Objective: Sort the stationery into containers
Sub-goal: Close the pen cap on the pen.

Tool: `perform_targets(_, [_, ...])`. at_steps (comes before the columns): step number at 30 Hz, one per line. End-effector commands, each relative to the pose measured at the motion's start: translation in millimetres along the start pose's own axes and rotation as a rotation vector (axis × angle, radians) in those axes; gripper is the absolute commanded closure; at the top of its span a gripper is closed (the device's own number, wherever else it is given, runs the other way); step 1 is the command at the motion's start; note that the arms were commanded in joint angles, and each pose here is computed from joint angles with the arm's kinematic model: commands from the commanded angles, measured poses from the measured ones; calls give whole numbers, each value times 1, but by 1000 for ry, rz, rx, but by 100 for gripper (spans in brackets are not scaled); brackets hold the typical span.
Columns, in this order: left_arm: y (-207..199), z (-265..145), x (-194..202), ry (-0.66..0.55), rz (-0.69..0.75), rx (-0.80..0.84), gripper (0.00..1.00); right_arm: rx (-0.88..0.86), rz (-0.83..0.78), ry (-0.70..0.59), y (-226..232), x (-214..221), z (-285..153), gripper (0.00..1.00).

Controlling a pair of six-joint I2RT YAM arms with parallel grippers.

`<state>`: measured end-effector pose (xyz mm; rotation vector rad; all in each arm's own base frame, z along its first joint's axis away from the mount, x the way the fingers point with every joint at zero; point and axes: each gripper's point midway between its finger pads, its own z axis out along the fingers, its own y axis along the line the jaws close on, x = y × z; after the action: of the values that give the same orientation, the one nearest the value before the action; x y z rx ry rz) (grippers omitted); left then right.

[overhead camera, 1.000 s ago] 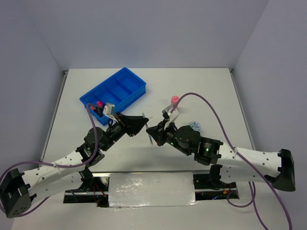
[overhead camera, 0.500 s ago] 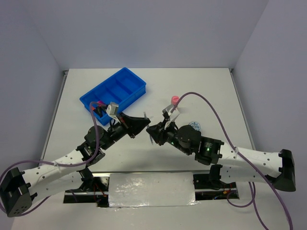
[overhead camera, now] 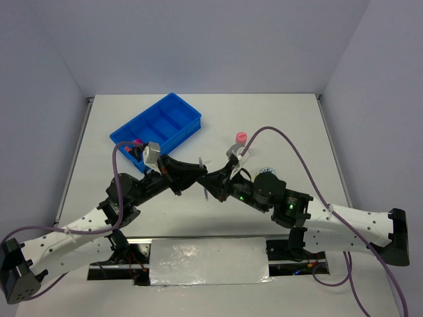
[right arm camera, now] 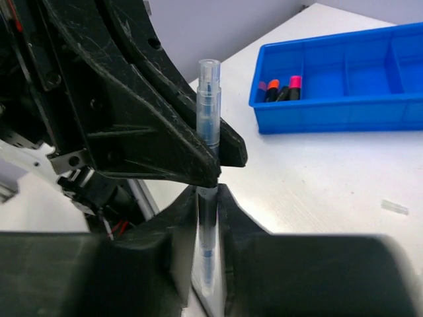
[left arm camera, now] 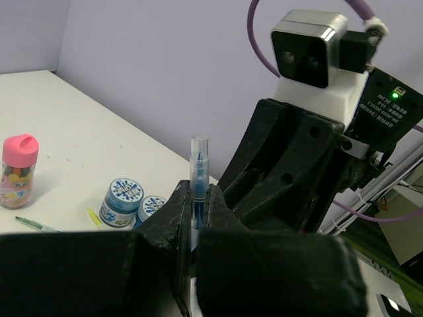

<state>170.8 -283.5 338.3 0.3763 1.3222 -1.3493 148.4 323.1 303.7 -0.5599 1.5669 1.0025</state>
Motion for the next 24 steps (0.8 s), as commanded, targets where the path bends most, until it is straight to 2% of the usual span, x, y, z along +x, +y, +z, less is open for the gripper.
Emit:
perform_targets(1, [-26,3,-30,-85,56,94,100,-58,-3,-29,13,-8,1,87])
perform_targets(2, [-26,3,-30,-83,60,100,100,-58,-7,-28,13,-8,2,97])
perform_targets(3, [-28,4,-30,-82,63,108,100,-58,-5,-29,13,-9,2,100])
perform_targets(4, [-28,4,-30,-79,67,112,87,-69,-9,-36,15,-10,1,100])
perform_targets(6, [-25,4,-28,-73,66,97,69,-76,-6,-41,16,-11,0,100])
perform_targets(7, [-24,5,-28,-68,65,90,50,-71,-5,-49,15,-14,0,100])
perform_targets(10, [-22,7,-27,-46,74,72,29,-66,-6,-57,15,-17,-1,100])
perform_targets(12, [-20,9,-29,-36,83,49,23,-61,-6,-57,14,-18,-1,100])
perform_targets(13, [-17,9,-31,-37,86,34,16,-59,-7,-54,14,-18,0,100])
perform_targets(15, [-11,10,-40,-61,93,-16,12,-62,-8,-47,15,-16,1,100])
perform_targets(18, [-10,8,-49,-77,109,-47,13,-53,-6,-34,13,-13,3,100])
perform_targets(21, [-12,8,-56,-83,120,-52,20,-52,-3,-30,13,-12,4,100])
perform_targets(24, [-9,10,-53,-67,120,-64,33,-50,-2,-38,13,-14,2,100])
